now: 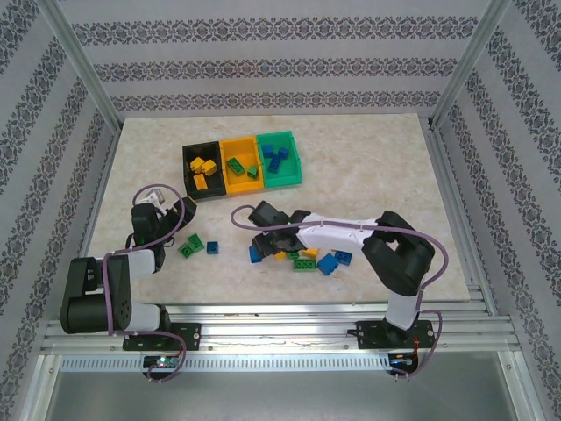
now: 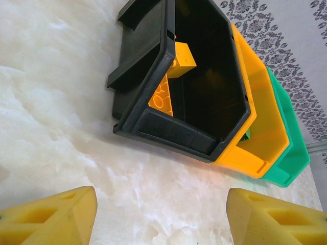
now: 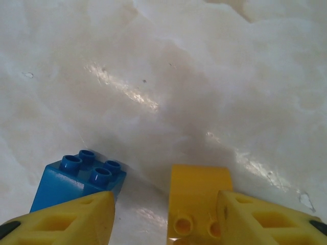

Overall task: Sort the legos into containers by color
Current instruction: Move the lego to the bottom-center of the table, then pick up the lego from the bottom-center of the table, then place the lego in the container.

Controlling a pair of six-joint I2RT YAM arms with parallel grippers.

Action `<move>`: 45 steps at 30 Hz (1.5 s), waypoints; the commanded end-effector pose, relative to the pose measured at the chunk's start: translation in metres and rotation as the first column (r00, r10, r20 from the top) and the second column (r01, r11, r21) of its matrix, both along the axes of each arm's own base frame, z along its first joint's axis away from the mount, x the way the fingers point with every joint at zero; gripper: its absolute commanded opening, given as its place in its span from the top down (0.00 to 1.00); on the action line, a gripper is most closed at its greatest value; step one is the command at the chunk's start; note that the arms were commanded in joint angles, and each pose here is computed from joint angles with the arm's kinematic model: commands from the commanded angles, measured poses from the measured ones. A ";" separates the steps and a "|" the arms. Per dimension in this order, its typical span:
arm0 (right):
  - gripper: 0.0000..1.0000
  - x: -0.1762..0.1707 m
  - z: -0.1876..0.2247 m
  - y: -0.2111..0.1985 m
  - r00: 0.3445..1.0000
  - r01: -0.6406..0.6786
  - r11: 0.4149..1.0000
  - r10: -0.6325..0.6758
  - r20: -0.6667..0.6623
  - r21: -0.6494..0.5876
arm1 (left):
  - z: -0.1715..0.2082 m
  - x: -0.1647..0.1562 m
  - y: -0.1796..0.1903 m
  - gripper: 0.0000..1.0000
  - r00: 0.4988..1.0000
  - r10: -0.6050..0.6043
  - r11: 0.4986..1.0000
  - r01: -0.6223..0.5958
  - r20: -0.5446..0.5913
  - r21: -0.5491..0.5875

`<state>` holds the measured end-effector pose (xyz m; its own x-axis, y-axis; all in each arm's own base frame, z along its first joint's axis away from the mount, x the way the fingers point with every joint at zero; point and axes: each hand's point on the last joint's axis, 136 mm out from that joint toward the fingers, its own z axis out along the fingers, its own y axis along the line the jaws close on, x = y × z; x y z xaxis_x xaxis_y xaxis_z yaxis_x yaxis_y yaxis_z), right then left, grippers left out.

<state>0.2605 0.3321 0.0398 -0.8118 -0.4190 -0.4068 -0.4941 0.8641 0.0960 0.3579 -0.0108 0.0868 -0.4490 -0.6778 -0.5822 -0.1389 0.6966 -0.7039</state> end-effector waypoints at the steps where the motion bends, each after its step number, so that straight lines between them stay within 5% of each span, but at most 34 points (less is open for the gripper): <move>1: 0.44 -0.017 -0.029 -0.032 0.998 -0.029 0.978 0.018 -0.053 -0.207 | 0.010 0.003 -0.006 0.33 0.999 -0.022 1.000 0.021 0.043 0.007; 9: 0.47 -0.029 -0.032 -0.063 0.998 0.010 0.959 -0.026 -0.053 -0.283 | 0.009 0.004 -0.005 0.32 0.999 -0.019 1.000 0.019 0.042 0.006; 16: 0.48 -0.030 -0.028 -0.046 0.998 0.011 0.983 -0.022 -0.060 -0.185 | 0.009 0.005 -0.006 0.32 0.999 -0.023 1.000 0.023 0.041 -0.001; 21: 0.65 -0.018 -0.029 -0.030 0.999 0.001 0.984 -0.008 -0.040 -0.178 | 0.010 0.003 -0.006 0.32 0.999 -0.023 1.000 0.023 0.044 0.007; 25: 0.68 -0.006 -0.013 -0.018 1.000 -0.010 0.991 0.010 -0.002 -0.130 | 0.011 0.003 -0.004 0.32 0.999 -0.018 1.000 0.017 0.043 0.012; 31: 0.68 0.034 0.024 0.019 0.998 -0.022 0.995 0.017 0.055 0.095 | 0.004 0.006 -0.004 0.32 1.000 -0.025 1.000 0.025 0.019 0.000; 35: 0.68 0.070 0.055 0.060 0.997 -0.029 0.943 0.005 0.071 0.330 | 0.004 0.005 0.001 0.32 1.000 0.003 1.000 -0.003 0.017 0.008; 45: 0.66 0.160 0.099 0.137 0.985 -0.069 0.876 -0.015 0.170 0.477 | 0.005 0.004 -0.001 0.32 1.000 -0.006 1.000 0.007 0.026 -0.014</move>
